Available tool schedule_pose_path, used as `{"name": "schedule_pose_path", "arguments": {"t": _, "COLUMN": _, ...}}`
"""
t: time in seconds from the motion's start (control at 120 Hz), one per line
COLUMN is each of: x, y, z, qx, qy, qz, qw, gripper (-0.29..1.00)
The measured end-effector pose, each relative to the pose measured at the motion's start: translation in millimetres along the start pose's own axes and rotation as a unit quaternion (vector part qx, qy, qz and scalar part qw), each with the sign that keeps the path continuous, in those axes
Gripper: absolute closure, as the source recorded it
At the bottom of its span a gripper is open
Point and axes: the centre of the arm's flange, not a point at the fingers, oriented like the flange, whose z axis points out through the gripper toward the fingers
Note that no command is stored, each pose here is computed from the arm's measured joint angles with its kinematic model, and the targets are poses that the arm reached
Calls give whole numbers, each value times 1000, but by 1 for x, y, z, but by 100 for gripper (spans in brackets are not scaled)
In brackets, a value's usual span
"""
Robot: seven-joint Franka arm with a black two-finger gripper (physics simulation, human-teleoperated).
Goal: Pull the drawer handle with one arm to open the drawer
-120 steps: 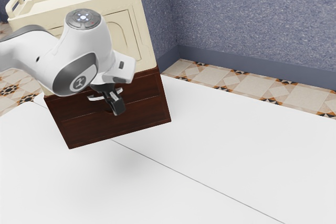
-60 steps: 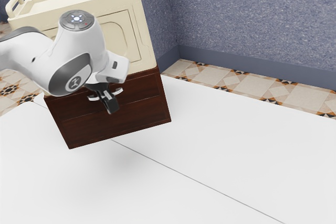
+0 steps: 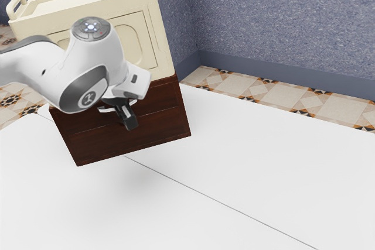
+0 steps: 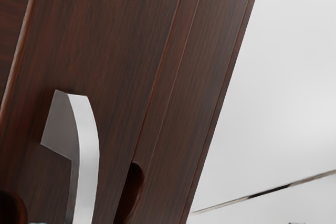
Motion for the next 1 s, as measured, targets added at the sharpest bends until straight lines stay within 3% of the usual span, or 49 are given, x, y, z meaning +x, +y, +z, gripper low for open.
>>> {"name": "schedule_pose_path", "arguments": {"t": 0.492, "x": -11, "y": -5, "z": 4, "qx": 1, "qy": 3, "qz": -10, "qw": 1000, "gripper": 34}}
{"name": "schedule_pose_path", "arguments": {"t": 1.0, "x": -18, "y": 6, "z": -5, "qx": -2, "qy": 9, "qz": -28, "qw": 1000, "gripper": 47}}
